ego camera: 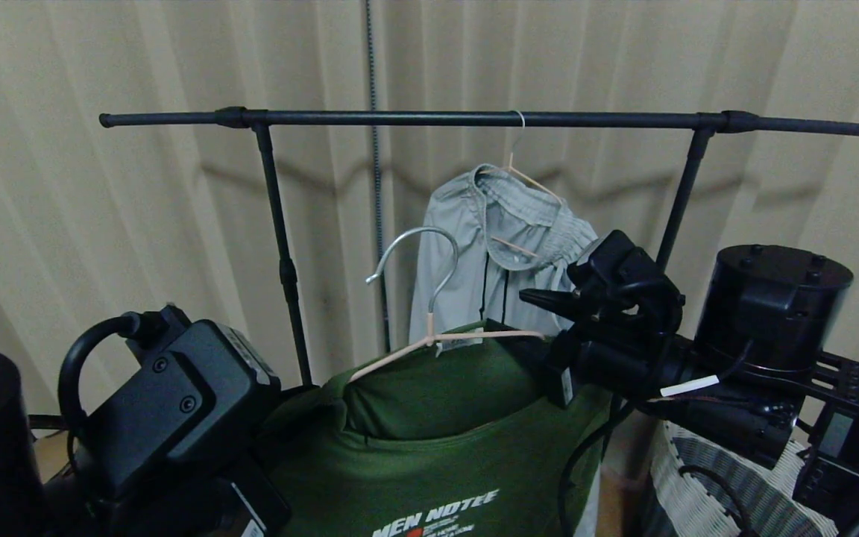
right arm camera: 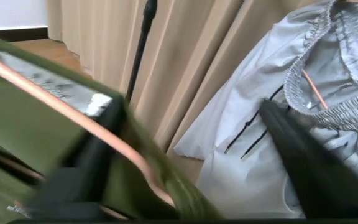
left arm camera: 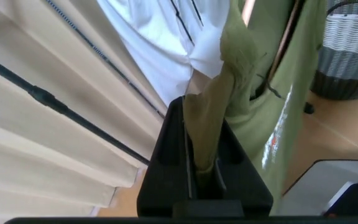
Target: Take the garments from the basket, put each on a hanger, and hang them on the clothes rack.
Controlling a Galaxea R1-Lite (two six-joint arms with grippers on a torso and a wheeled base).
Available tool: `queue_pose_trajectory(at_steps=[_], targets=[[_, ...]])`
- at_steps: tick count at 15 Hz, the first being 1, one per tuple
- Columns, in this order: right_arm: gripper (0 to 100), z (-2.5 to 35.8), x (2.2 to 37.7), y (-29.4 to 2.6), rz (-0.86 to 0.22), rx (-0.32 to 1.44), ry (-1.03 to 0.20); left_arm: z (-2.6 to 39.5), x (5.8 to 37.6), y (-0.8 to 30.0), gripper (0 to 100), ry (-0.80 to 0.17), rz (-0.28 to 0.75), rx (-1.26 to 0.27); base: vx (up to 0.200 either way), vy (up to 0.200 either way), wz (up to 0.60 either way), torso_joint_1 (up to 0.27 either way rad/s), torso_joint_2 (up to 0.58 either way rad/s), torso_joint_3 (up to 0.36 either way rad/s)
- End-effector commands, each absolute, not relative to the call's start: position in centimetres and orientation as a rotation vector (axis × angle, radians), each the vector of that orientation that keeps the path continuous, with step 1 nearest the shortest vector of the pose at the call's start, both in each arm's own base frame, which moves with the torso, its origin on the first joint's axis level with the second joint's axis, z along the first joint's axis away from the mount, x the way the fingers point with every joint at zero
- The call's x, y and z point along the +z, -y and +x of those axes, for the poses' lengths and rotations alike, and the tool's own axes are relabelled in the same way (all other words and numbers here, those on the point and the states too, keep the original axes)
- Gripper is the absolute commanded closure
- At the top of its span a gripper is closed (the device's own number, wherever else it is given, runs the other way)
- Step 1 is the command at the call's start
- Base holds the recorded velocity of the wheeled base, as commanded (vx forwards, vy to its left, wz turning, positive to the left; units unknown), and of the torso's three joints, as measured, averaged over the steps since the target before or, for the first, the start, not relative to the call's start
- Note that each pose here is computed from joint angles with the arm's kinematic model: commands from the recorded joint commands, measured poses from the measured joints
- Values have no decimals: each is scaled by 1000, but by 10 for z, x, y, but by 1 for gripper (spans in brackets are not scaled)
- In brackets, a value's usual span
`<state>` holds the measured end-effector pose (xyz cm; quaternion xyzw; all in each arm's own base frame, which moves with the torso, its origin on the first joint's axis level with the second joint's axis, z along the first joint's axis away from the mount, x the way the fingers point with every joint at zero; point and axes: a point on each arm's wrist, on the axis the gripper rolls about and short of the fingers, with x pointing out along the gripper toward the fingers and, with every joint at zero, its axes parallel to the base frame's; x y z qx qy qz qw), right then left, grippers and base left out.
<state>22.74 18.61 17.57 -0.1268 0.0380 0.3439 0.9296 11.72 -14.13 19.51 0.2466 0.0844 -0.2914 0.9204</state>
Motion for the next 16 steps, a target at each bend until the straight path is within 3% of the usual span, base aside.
queue_pose_trajectory(at_steps=[1,7,8,12,16], targets=[[100,227,175,-186,-260,703,-79,117,196,141,100,-173,503,-597,0,0,0,0,0,0],[100,225,176,-184,-260,702,-78,118,194,142,100,-179,508,-594,0,0,0,0,0,0],[100,225,176,-184,-259,700,-76,118,195,141,0,-176,501,-614,0,0,0,0,0,0],[100,225,185,-171,-250,660,-59,117,195,138,0,-174,487,-624,0,0,0,0,0,0],[100,224,191,-136,-241,550,-54,113,198,129,0,-184,384,-596,0,0,0,0,0,0]])
